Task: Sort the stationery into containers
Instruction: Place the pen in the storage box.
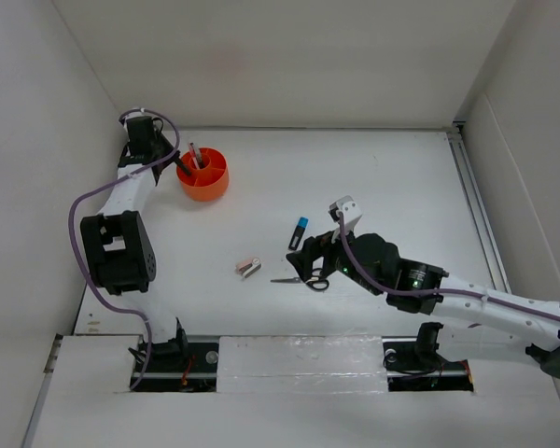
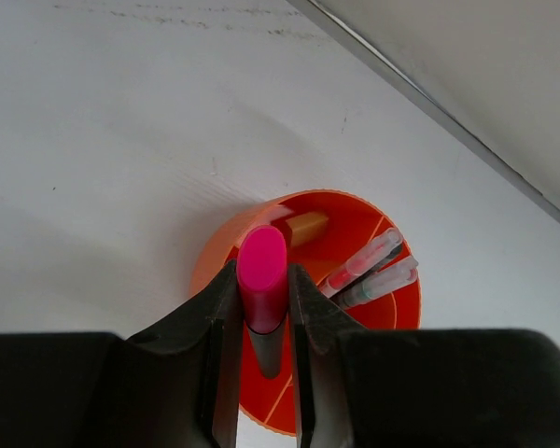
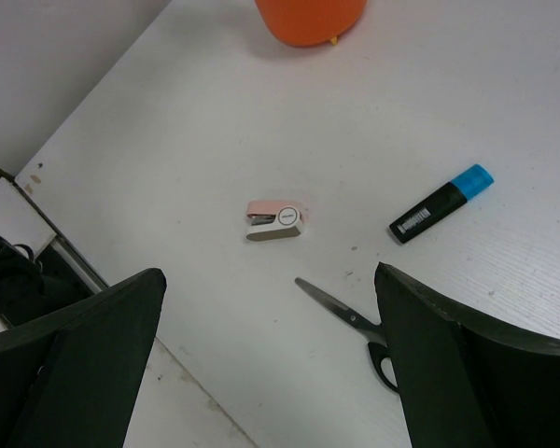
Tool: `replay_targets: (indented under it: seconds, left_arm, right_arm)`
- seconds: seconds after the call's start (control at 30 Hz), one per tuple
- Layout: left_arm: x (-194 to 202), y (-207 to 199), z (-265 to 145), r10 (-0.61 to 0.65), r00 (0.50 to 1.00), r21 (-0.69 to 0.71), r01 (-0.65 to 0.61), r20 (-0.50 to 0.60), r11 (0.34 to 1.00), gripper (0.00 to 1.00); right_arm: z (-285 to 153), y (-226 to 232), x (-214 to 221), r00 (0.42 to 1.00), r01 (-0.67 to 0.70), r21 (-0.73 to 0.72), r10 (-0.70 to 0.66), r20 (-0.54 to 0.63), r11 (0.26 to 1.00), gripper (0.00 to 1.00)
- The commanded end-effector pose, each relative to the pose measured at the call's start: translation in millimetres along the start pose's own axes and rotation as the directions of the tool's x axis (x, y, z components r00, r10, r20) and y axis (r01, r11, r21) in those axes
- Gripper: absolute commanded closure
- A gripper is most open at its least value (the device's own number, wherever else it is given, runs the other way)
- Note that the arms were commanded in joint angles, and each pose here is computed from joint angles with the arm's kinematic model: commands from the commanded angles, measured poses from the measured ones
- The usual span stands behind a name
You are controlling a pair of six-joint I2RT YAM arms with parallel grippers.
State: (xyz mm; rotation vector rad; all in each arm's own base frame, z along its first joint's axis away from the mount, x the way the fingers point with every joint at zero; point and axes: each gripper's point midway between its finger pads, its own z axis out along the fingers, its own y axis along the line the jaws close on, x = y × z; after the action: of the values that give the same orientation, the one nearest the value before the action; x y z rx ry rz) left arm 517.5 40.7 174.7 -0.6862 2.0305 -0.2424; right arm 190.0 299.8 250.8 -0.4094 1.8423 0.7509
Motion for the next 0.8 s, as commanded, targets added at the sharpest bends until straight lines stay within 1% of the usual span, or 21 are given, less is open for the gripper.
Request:
replay_targets:
  seconds: [0.0,0.2,0.33,0.37,0.4,0.43,0.5,0.53,0.7,0.77]
  left_arm:
    - [-5.8,-0.3,-0.9,0.015,1.0,-0.003,-0.015,0.023,1.0,1.0]
    - [1.5,10.1,0.7,-0.002,1.0,-0.047,0.003,0.016,0.999,1.0]
    - [8.2,15.5,3.4,-0.013,1.0,-0.07,0.012,-0.004,0.998,1.0]
    - [10.1,12.5,3.4,-0.005,1.0,-0.074,0.005,-0.002,0.997,1.0]
    - [15.8,20.5,5.8,-0.004,1.0,-0.109,0.002,-0.016,0.994,1.0]
    - [21.3,12.2,6.1,0.032,0.999,-0.11,-0.035,-0.031,0.993,1.0]
    - [22.6,12.9,7.6,0.053,0.998,-0.132,-0.057,-0.039,0.99,1.0]
    - [20.2,5.9,6.9,0.057,0.998,-0.12,-0.061,-0.032,0.991,1.0]
    - [20.4,10.6,4.8,0.06,0.997,-0.147,-0.065,-0.039,0.987,1.0]
    - [20.4,10.6,4.8,0.06,0.997,-0.148,-0.065,-0.039,0.987,0.95]
  right_arm:
    - [-2.9,6.1,-13.4,0.999,-0.021,-0.023,0.022,0.036,1.0,0.0]
    - [-10.1,7.2,-22.7,0.997,-0.032,-0.036,0.034,0.063,0.999,0.0]
    - [-11.5,5.9,-21.2,0.997,-0.032,-0.036,0.034,0.063,0.999,0.0]
    - [-11.5,5.9,-21.2,0.997,-0.032,-0.036,0.034,0.063,0.999,0.0]
    - [-11.5,5.9,-21.2,0.997,-0.032,-0.036,0.034,0.063,0.999,0.0]
    - [-11.6,6.3,-21.2,0.997,-0.041,-0.037,0.043,0.063,0.998,0.0]
    - [-11.6,6.3,-21.2,0.997,-0.041,-0.037,0.044,0.063,0.998,0.0]
    - [-11.6,6.3,-21.2,0.997,-0.041,-0.037,0.044,0.063,0.998,0.0]
    - [-13.8,8.0,-23.2,0.997,-0.044,-0.049,0.047,0.067,0.998,0.0]
    - [-13.8,8.0,-23.2,0.997,-0.044,-0.049,0.047,0.067,0.998,0.0]
